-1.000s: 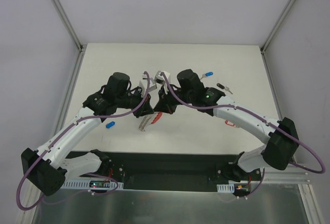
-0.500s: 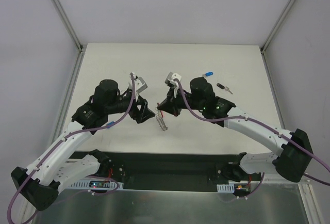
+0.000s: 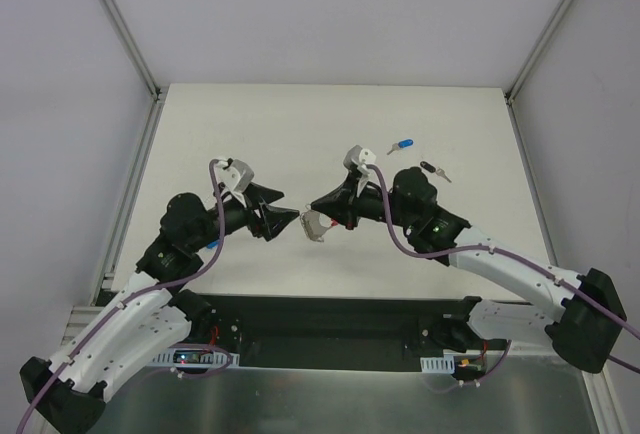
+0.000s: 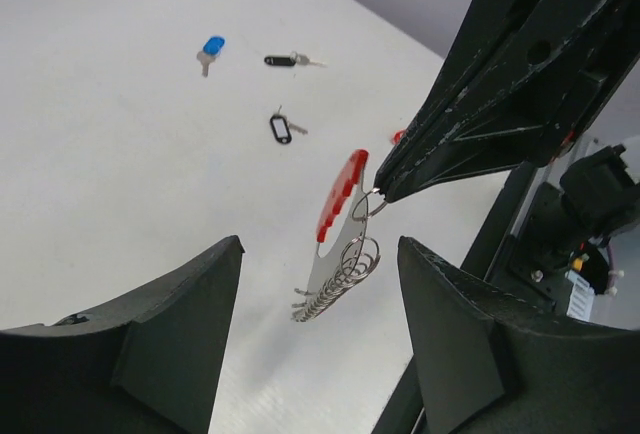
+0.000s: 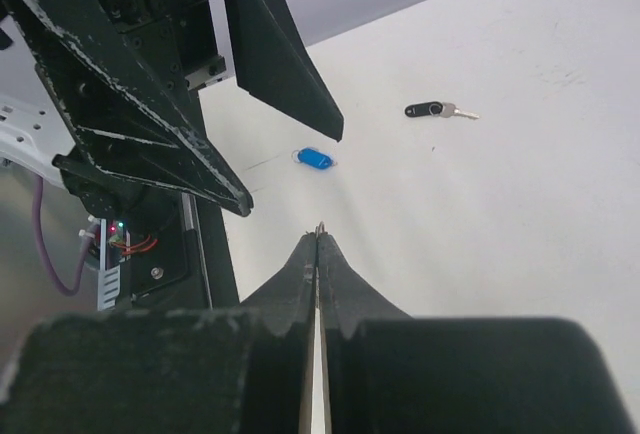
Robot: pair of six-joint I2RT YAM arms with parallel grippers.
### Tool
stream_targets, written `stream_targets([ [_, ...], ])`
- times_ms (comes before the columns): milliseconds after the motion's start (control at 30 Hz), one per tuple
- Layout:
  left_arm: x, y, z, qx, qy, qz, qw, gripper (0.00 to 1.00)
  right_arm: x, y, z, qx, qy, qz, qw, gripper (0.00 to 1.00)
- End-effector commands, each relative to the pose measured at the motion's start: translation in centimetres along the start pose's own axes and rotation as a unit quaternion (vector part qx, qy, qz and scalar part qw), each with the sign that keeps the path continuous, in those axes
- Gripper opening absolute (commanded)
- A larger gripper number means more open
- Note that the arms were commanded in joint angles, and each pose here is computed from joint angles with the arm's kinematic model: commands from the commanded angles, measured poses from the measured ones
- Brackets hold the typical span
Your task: Put the keys on the keyring
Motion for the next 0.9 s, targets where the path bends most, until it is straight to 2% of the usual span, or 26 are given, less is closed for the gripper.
stream_targets([
  [0, 0.2, -4.2, -0.8, -0.011, 0.025, -0.11, 0.994, 0.63, -1.3, -5.4, 1.2, -0.027, -0.01, -0.106, 0.994, 0.01],
  [233, 0.4, -5.5, -2.0, -0.004, 0.085, -0.127, 0.988, 0.58, -2.3, -6.4, 2.0, -0.03, -0.03, -0.132, 0.99, 0.01],
  [333, 0.3, -6.0, -2.7, 0.004, 0.119, -0.121, 0.985, 0.53, -2.6, -6.5, 1.9, -0.026, -0.037, -0.139, 0.989, 0.01],
  [500, 0.6, -5.4, -4.4, 0.011, 0.192, -0.081, 0.978, 0.5, -3.0, -6.8, 1.7, -0.008, -0.049, -0.153, 0.987, 0.01],
  [700, 1.1, -5.0, -4.8, 0.016, 0.223, -0.069, 0.972, 0.45, -3.2, -7.1, 1.9, -0.006, -0.058, -0.162, 0.985, 0.01],
  [867, 1.6, -5.4, -4.8, 0.023, 0.235, -0.072, 0.969, 0.36, -3.0, -7.1, 1.9, -0.002, -0.063, -0.163, 0.985, 0.01],
])
Point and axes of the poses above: each gripper's point midway between its finger pads, its own x axis out along the fingers, its own z axis along the line the jaws close on, y = z × x, the point moved 1 cm from there along -x, back along the fingers, and after that the axes turned 1 degree about -x, right-handed, at the moved point
